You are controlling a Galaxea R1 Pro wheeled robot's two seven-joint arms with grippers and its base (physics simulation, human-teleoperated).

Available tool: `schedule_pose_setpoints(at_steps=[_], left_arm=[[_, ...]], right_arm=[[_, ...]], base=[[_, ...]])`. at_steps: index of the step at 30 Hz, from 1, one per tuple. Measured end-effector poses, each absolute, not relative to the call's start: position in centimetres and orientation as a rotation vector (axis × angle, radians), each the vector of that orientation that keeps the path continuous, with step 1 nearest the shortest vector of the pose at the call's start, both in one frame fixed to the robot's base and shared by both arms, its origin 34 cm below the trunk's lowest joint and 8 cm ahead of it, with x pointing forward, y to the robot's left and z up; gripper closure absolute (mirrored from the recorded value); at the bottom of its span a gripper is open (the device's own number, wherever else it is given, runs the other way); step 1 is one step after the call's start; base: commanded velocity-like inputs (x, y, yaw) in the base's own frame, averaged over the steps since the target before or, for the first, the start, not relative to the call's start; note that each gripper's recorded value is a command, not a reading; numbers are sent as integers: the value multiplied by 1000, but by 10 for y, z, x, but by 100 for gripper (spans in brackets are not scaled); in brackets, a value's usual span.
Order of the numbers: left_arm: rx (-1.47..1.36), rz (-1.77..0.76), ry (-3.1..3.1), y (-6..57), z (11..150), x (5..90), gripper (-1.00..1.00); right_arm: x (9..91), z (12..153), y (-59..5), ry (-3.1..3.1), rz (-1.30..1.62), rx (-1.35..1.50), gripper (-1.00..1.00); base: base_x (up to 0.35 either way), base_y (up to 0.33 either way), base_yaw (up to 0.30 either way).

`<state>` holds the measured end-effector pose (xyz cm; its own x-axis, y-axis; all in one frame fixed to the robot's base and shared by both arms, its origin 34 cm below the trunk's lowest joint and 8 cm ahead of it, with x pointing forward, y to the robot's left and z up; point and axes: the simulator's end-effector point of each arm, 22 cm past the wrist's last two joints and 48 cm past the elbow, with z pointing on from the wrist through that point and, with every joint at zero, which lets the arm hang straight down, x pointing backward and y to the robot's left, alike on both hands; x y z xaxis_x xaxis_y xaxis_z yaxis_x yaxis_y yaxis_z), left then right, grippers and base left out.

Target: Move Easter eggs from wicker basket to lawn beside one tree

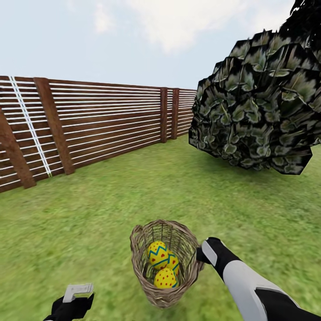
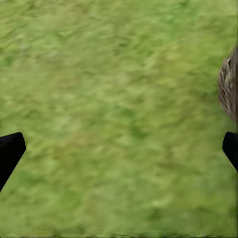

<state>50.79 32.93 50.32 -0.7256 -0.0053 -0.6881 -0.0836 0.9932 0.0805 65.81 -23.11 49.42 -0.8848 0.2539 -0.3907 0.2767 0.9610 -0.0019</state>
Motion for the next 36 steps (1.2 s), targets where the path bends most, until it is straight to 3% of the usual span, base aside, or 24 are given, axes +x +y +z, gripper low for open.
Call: schedule_pose_setpoints(at_steps=[10,28,36], left_arm=[[-147,88,2503,327,472,473,-100],[-162,91,2551,326,490,463,-100],[-187,169,2557,338,499,458,-100]], right_arm=[[661,513,-229,2720,-71,389,100],[661,546,-212,2736,-45,370,100],[664,561,-210,2736,-40,374,100]], base=[[-202,0,106],[-106,-1,238],[-248,-157,242]])
